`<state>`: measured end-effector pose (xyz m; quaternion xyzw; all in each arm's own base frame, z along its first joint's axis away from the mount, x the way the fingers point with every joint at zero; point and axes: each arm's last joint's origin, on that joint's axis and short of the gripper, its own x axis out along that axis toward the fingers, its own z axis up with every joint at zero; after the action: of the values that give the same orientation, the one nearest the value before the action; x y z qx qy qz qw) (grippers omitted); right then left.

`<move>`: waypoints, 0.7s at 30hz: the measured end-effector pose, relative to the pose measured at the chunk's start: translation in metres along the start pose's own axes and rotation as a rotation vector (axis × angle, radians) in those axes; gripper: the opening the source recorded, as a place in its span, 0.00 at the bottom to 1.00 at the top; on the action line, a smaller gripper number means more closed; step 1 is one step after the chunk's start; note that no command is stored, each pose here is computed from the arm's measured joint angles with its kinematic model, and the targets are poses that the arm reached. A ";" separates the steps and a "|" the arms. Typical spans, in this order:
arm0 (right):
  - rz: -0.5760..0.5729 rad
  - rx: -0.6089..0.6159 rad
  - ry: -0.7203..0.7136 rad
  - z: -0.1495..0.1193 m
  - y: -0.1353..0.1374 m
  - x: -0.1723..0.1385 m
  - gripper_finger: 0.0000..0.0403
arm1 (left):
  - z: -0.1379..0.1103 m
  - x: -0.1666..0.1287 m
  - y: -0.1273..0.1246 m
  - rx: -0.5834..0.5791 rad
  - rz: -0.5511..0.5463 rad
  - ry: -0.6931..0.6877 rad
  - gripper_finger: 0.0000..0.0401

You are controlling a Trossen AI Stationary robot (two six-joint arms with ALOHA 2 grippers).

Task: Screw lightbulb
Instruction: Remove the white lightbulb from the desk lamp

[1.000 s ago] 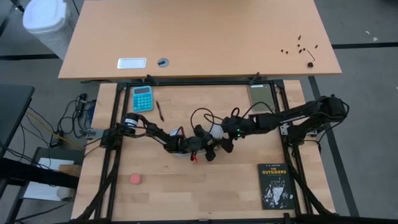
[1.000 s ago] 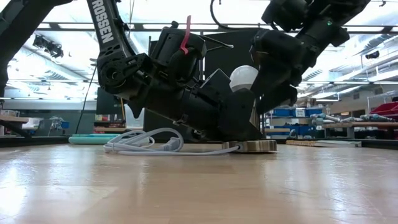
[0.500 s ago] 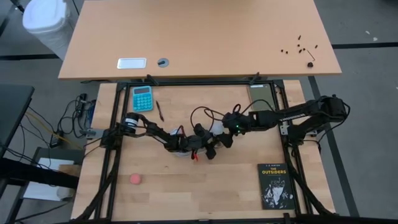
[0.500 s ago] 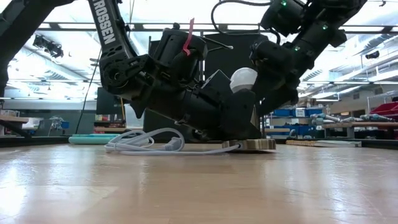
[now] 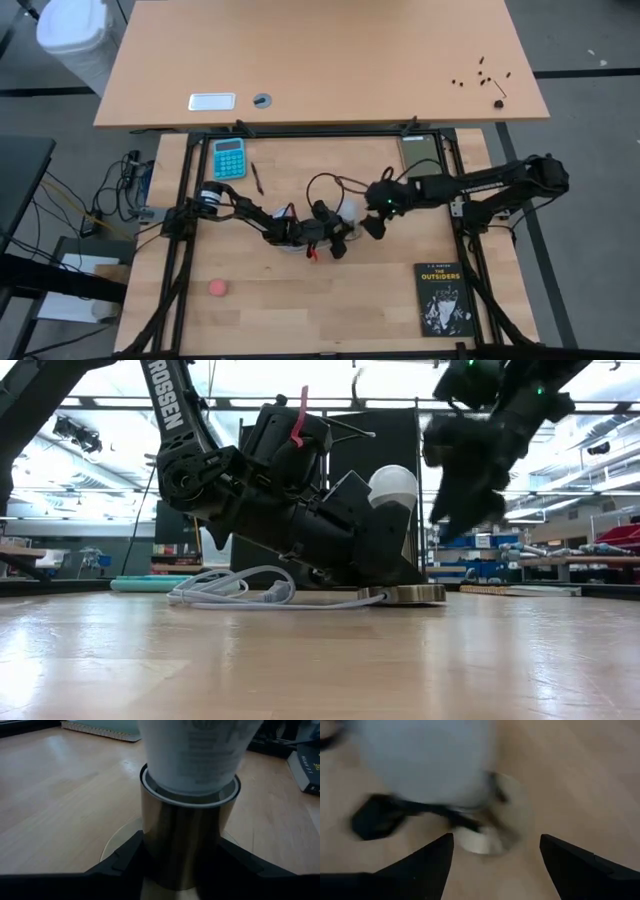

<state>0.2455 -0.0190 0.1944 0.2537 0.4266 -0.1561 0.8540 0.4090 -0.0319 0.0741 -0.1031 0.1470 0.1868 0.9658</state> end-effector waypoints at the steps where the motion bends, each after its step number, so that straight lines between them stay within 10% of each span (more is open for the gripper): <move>1: 0.036 -0.024 -0.014 0.001 0.005 0.000 0.76 | 0.000 0.000 0.000 0.002 0.001 0.000 0.47; 21: 0.017 -0.171 -0.123 0.005 0.017 0.022 0.76 | 0.000 0.000 0.001 0.013 0.007 0.002 0.47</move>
<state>0.2703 -0.0090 0.1841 0.1733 0.3832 -0.1271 0.8983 0.4089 -0.0313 0.0736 -0.0963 0.1494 0.1890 0.9658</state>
